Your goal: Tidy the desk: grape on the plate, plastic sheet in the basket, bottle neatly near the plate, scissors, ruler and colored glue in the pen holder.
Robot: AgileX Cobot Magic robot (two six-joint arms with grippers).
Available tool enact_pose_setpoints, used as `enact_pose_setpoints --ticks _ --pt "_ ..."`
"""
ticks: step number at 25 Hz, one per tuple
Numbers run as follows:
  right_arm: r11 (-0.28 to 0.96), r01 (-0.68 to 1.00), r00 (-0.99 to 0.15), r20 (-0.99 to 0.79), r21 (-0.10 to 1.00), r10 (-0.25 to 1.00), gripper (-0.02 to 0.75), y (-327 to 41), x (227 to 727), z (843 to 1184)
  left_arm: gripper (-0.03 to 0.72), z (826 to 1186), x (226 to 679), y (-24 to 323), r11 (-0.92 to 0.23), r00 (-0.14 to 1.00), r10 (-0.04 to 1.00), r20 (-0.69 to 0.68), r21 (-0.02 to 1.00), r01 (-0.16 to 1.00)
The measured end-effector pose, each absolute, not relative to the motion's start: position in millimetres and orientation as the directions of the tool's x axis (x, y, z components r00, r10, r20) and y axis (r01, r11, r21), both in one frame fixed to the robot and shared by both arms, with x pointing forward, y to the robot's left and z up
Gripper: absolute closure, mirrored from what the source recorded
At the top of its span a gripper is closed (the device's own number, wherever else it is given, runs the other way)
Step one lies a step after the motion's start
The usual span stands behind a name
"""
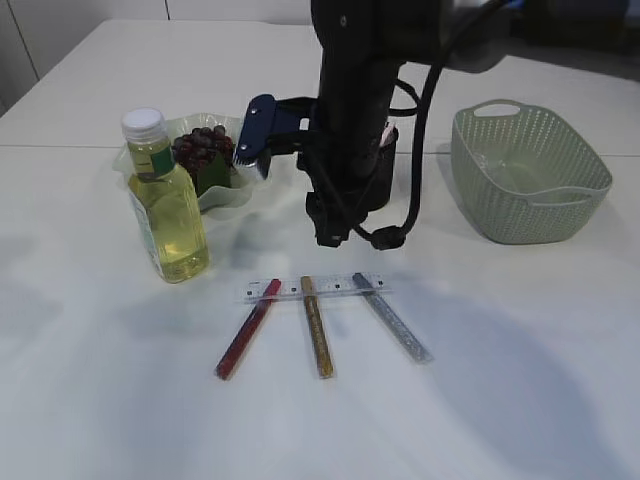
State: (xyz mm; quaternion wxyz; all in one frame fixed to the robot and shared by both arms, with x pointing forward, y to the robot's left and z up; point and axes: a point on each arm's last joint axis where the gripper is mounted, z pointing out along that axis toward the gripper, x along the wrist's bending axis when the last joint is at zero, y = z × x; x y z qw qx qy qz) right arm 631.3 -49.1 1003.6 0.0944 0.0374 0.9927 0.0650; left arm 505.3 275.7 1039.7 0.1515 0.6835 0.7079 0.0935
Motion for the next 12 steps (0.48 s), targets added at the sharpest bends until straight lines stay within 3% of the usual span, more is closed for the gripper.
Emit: enact_pose_setpoints --ticks 12 --pt "0.997 0.037 -0.988 -0.144 0.074 0.048 0.286 -43 644 947 0.326 1041 509 276 0.048 -0.016 0.996 -0.085 0.382 0.923"
